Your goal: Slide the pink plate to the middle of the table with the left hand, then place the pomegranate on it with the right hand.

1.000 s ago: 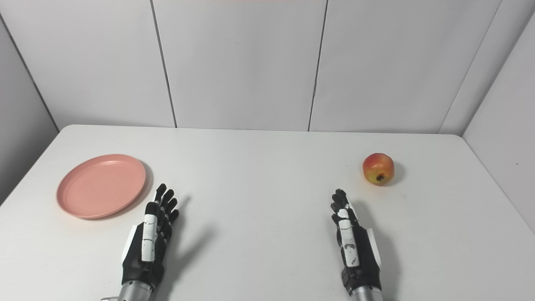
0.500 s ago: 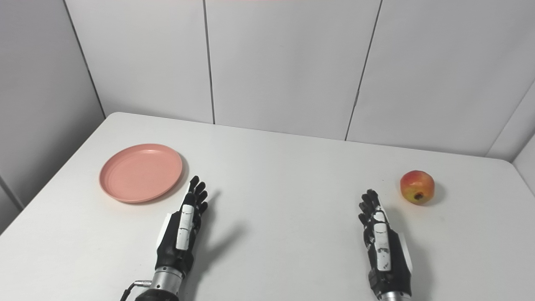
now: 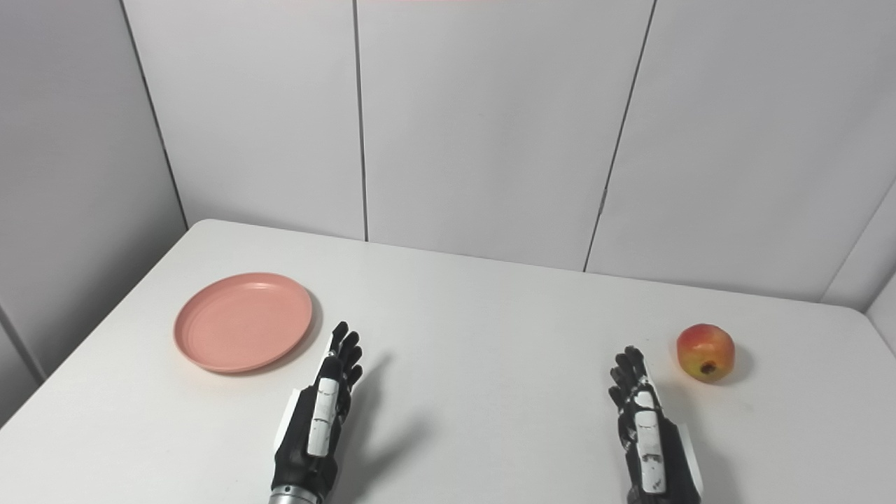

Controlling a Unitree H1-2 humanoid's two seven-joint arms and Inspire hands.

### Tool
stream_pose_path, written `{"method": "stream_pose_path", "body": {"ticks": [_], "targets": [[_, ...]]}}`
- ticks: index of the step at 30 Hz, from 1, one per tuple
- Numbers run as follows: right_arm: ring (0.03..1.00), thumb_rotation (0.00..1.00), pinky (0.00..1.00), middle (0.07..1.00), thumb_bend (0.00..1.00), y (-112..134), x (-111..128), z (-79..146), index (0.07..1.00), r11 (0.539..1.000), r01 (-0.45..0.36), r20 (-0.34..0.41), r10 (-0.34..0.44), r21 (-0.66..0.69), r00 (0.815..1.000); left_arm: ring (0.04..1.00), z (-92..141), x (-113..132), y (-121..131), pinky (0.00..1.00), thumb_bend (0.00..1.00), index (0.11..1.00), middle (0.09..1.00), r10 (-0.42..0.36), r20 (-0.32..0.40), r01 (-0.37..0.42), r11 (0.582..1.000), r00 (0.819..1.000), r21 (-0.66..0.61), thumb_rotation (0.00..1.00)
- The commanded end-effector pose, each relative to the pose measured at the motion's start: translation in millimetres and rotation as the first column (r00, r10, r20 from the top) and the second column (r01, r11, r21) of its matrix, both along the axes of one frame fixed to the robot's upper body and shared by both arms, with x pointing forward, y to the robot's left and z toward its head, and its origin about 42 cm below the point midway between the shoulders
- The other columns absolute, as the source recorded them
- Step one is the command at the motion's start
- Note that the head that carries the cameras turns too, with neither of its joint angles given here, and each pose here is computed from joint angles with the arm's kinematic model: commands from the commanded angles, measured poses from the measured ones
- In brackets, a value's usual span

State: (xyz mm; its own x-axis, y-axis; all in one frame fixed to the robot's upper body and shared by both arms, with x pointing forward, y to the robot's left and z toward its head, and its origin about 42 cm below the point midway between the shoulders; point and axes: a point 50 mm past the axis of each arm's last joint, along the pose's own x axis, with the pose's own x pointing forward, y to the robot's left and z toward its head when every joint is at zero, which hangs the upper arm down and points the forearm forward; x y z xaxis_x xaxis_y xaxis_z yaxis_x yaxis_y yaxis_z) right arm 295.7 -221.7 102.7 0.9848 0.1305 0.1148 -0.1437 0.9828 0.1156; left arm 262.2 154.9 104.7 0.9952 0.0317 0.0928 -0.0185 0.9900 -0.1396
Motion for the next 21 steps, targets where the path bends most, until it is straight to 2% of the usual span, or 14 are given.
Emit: {"method": "stream_pose_path", "body": {"ticks": [1, 8, 12, 17, 21], "targets": [[0.983, 0.98, 1.00, 0.972, 0.75, -13, -25, -43, 0.972, 1.000, 0.025, -0.120, -0.025, -0.005, 0.992, 0.997, -18, -11, -1, 1.00, 0.71, 1.000, 0.997, 0.006, -0.033, -0.006, 1.000, 0.999, 0.009, 1.00], [0.981, 0.97, 1.00, 0.966, 0.75, -11, -24, -46, 0.969, 1.000, 0.028, -0.120, -0.028, -0.002, 0.992, 0.988, -7, -6, 4, 1.00, 0.72, 1.000, 0.986, 0.032, 0.005, -0.032, 0.999, 0.999, -0.005, 0.99], [0.978, 0.96, 1.00, 0.963, 0.75, -11, -26, -47, 0.964, 0.999, 0.034, -0.123, -0.033, 0.001, 0.992, 0.991, 20, 6, 5, 1.00, 0.68, 1.000, 0.989, 0.019, 0.060, -0.016, 0.999, 0.998, -0.052, 1.00], [0.972, 0.95, 1.00, 0.955, 0.76, -9, -29, -46, 0.954, 0.999, 0.041, -0.122, -0.040, 0.009, 0.992, 0.978, 60, 27, 8, 1.00, 0.75, 0.999, 0.989, 0.001, 0.128, 0.010, 0.996, 0.992, -0.088, 0.91], [0.966, 0.94, 1.00, 0.949, 0.76, -8, -30, -46, 0.947, 0.999, 0.044, -0.121, -0.042, 0.017, 0.992, 0.916, 93, 48, 20, 0.99, 0.82, 0.918, 0.917, 0.017, 0.185, -0.004, 0.998, 0.983, -0.068, 0.83]]}}
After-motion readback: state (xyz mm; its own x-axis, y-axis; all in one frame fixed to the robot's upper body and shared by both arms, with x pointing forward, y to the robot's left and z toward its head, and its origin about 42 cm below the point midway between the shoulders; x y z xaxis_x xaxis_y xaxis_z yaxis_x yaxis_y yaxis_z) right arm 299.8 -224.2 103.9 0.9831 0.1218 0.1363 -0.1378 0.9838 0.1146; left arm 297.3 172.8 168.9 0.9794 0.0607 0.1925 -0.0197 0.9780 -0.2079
